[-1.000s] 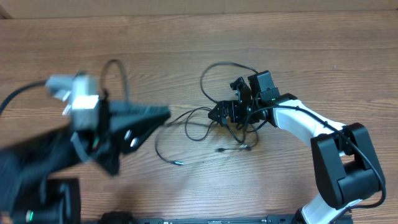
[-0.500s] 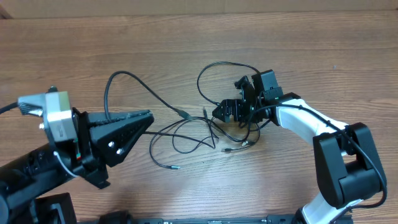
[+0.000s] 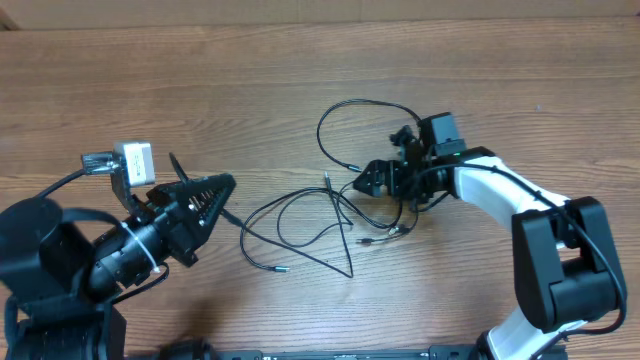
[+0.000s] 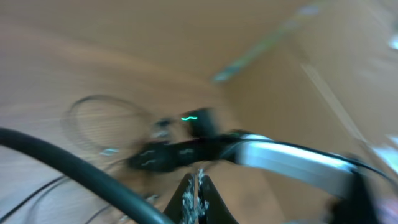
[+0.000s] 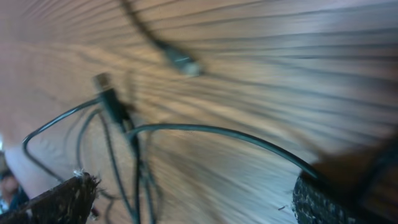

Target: Untangle cables

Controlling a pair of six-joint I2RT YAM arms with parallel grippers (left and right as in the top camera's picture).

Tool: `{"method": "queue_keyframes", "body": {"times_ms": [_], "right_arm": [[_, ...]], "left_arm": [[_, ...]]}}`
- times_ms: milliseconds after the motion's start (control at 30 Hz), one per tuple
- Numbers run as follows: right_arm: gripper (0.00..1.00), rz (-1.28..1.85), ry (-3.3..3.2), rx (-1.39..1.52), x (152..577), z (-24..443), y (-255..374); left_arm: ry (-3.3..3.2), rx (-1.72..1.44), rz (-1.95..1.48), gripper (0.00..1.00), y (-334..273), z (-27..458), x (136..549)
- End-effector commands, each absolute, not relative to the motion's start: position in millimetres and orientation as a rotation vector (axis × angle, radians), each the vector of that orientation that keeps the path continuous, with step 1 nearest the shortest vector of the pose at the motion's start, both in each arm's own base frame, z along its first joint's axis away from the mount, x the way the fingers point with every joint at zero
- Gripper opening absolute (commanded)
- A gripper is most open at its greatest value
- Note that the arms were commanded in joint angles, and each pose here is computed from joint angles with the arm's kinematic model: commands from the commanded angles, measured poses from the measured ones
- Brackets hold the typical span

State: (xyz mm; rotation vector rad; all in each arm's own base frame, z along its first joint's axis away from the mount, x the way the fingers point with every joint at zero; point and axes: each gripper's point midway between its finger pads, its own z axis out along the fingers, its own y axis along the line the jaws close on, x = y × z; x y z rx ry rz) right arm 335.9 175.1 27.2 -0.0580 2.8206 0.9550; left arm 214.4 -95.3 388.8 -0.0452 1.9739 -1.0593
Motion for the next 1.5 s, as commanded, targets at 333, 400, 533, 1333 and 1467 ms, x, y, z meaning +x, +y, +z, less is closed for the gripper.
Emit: {"method": "queue_keyframes", "body": {"times_ms": [333, 400, 533, 1333, 1467], "right_arm": [[1.00, 0.696, 2.843, 0.225, 359.0, 16.8, 101.6], [1.00, 0.698, 2.841, 0.219, 359.2, 17.0, 103.2], [1.00, 0.699, 2.844, 0.207, 358.4, 17.1, 106.2], [1.00, 0.700, 2.843, 0.205, 358.4, 17.1, 106.5], [1.00, 0.700, 2.843, 0.205, 358.3, 17.1, 106.5]], "left_arm": [[2.457, -0.506, -0.639, 0.04, -29.0, 267.6, 244.2], [2.522, -0.506, -0.651, 0.04, -31.9, 255.2, 246.6], [2.664, -0.464, -0.698, 0.04, -49.7, 230.9, 250.9], [3.181, 0.278, -0.639, 0.04, -211.8, 89.0, 245.8], [3.260, 0.287, -0.603, 0.05, -216.6, 66.2, 239.3]]}}
